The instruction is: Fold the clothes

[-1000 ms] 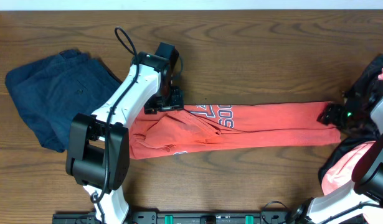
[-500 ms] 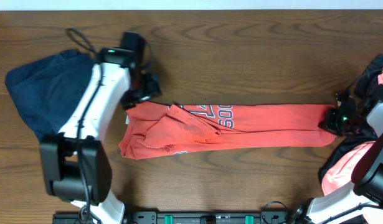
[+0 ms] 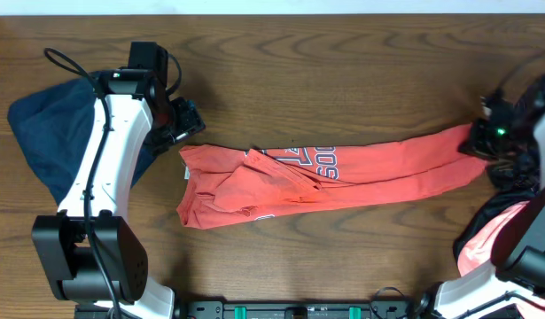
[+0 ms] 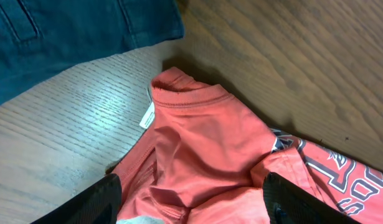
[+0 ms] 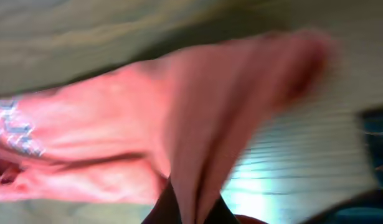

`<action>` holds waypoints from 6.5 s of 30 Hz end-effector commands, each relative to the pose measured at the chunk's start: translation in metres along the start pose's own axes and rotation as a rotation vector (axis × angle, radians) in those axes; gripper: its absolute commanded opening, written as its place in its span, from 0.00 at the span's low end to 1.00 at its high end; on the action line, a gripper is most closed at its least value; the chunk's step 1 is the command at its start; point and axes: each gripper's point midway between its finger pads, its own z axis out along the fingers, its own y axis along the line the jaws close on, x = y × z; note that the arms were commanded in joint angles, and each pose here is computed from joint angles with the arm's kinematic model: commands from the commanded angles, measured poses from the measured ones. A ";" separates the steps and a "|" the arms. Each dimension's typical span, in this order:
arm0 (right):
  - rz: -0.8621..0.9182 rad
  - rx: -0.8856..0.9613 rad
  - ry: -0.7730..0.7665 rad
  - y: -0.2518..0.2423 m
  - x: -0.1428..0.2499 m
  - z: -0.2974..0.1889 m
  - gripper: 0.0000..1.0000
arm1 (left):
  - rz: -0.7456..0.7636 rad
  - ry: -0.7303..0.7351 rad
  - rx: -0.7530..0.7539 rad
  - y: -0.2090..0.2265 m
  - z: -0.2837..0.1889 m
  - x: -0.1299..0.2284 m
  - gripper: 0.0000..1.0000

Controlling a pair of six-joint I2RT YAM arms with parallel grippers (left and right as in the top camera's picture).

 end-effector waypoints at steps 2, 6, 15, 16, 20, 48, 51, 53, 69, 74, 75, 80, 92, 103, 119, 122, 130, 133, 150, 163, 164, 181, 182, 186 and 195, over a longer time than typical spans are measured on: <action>-0.109 -0.027 0.053 0.063 0.007 0.005 0.01 | 0.009 -0.002 -0.013 0.005 -0.004 0.002 0.74; -0.185 -0.028 0.124 0.116 0.025 0.025 0.01 | 0.009 0.001 -0.015 0.005 -0.004 0.003 0.74; -0.339 0.055 0.231 0.190 0.068 0.065 0.01 | 0.012 0.018 -0.025 0.008 -0.004 0.007 0.74; -0.346 0.056 0.240 0.196 0.071 0.070 0.01 | 0.012 0.018 -0.025 0.008 -0.004 0.007 0.74; -0.397 0.048 0.239 0.219 0.080 0.081 0.03 | 0.022 0.024 -0.028 0.009 -0.004 0.008 0.74; -0.256 0.327 0.166 0.159 0.060 0.058 0.35 | 0.156 0.212 -0.059 0.033 0.039 0.058 0.95; -0.241 0.330 0.168 0.155 0.059 0.057 0.35 | 0.179 0.235 -0.039 0.038 0.063 0.071 0.95; -0.236 0.333 0.175 0.153 0.060 0.056 0.35 | 0.185 0.233 -0.038 0.043 0.077 0.076 0.95; -0.234 0.338 0.190 0.151 0.063 0.055 0.35 | 0.248 0.225 0.132 0.035 0.126 0.103 0.50; -0.228 0.343 0.198 0.148 0.064 0.054 0.35 | 0.262 0.196 0.141 0.030 0.122 0.093 0.06; -0.223 0.347 0.197 0.146 0.064 0.053 0.34 | 0.261 0.190 0.141 0.028 0.118 0.090 0.06; -0.154 0.400 0.169 0.119 0.053 0.040 0.33 | 0.244 0.103 0.069 0.036 0.084 0.059 0.06; 0.033 0.416 0.149 0.042 0.038 0.006 0.38 | 0.224 -0.120 0.058 0.021 -0.033 0.024 0.06; 0.031 0.389 0.156 0.045 0.040 0.007 0.38 | 0.519 -0.073 0.284 -0.119 -0.024 0.111 0.06; 0.034 0.381 0.174 0.046 0.044 0.007 0.39 | 0.723 0.020 0.431 -0.228 0.039 0.217 0.29; 0.025 0.359 0.185 0.050 0.046 0.008 0.40 | 0.773 0.054 0.501 -0.240 0.035 0.232 0.51; -0.064 0.197 0.214 0.075 0.049 0.015 0.41 | 0.778 -0.221 0.545 -0.220 -0.061 0.153 0.54; -0.138 0.054 0.223 0.099 0.051 0.018 0.42 | 0.642 -0.329 0.416 -0.173 -0.079 0.101 0.65; -0.658 -0.434 0.225 0.288 0.099 0.047 0.54 | 0.167 0.039 0.177 -0.046 0.009 0.044 0.83; -0.661 -0.270 0.206 0.308 0.098 0.111 0.57 | 0.158 0.086 0.147 -0.043 0.024 0.046 0.83; -0.656 -0.273 0.206 0.309 0.098 0.112 0.52 | 0.158 0.086 0.147 -0.043 0.024 0.046 0.83; -0.334 0.224 0.325 0.210 0.108 0.105 0.01 | 0.154 0.108 0.133 -0.039 0.024 0.051 0.83; -0.319 0.275 0.323 0.201 0.107 0.104 0.01 | 0.155 0.112 0.131 -0.039 0.024 0.052 0.83; -0.303 0.312 0.332 0.188 0.115 0.112 0.01 | 0.199 0.119 0.135 -0.043 0.025 0.058 0.83; -0.280 0.374 0.329 0.155 0.134 0.140 0.20 | 0.351 0.136 0.143 -0.065 0.026 0.082 0.90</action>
